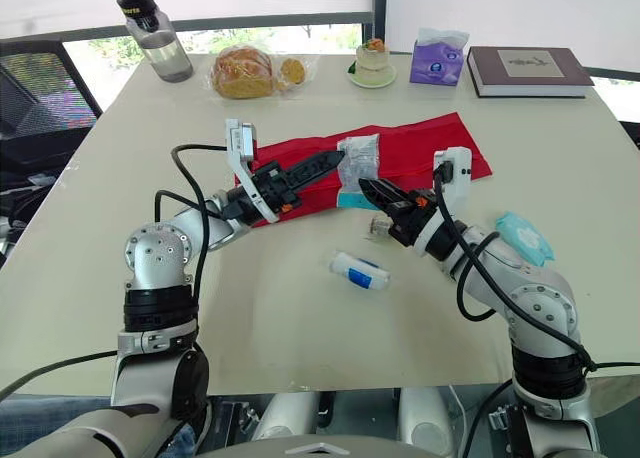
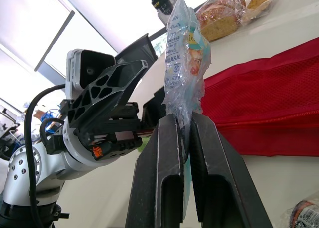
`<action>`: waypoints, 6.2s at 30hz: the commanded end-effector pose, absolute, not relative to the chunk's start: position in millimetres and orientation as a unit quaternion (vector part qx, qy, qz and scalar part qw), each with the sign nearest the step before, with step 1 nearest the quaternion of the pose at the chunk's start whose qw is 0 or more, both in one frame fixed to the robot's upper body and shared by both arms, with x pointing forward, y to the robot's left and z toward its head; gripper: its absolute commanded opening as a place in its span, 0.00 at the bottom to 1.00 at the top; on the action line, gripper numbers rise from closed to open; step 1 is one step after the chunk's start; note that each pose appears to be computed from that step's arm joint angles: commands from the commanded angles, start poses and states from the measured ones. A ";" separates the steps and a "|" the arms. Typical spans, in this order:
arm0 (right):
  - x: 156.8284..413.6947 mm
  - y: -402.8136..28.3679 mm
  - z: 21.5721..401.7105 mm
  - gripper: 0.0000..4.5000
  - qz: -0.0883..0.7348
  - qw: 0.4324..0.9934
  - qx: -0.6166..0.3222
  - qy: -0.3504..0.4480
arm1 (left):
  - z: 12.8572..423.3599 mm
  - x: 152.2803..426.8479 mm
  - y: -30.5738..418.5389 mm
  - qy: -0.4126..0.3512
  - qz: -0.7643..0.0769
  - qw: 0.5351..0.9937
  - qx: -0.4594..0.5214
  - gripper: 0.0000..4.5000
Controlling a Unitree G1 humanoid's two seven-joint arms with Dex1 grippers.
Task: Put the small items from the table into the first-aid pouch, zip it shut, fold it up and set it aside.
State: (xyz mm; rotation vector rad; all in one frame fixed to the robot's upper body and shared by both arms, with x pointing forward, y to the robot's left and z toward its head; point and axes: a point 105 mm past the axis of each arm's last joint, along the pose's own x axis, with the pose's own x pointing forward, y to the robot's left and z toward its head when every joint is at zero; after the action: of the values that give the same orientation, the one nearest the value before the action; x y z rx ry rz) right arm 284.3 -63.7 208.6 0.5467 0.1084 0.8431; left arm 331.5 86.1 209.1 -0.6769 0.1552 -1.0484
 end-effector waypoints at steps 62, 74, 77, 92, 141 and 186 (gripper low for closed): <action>277.4 -82.6 189.4 0.00 0.366 0.869 0.322 0.092 | 148.7 407.4 142.6 -0.056 -0.295 0.832 0.467 0.01; 305.3 -74.7 170.1 0.00 0.348 0.854 0.352 0.163 | 146.3 403.1 77.7 -0.112 -0.387 0.788 0.465 0.01; 309.3 -69.0 164.1 0.00 0.351 0.846 0.355 0.186 | 144.6 396.3 63.1 -0.127 -0.410 0.777 0.461 0.01; 319.9 -65.2 139.7 0.00 0.323 0.816 0.409 0.248 | 149.1 385.1 68.4 -0.147 -0.405 0.787 0.442 0.01; 369.0 -12.8 141.3 0.00 0.275 0.793 0.487 0.242 | 143.2 354.0 65.6 -0.095 -0.447 0.833 0.312 0.01; 346.4 -42.9 165.2 0.02 0.376 0.922 0.001 0.091 | 141.9 381.7 113.3 0.053 -0.503 0.862 0.032 0.00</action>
State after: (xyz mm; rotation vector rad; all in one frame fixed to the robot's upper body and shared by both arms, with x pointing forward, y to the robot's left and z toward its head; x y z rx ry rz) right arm 349.9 -51.9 153.2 0.0743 0.2593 0.7333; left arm 380.2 113.9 127.8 0.0592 0.1561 -1.0382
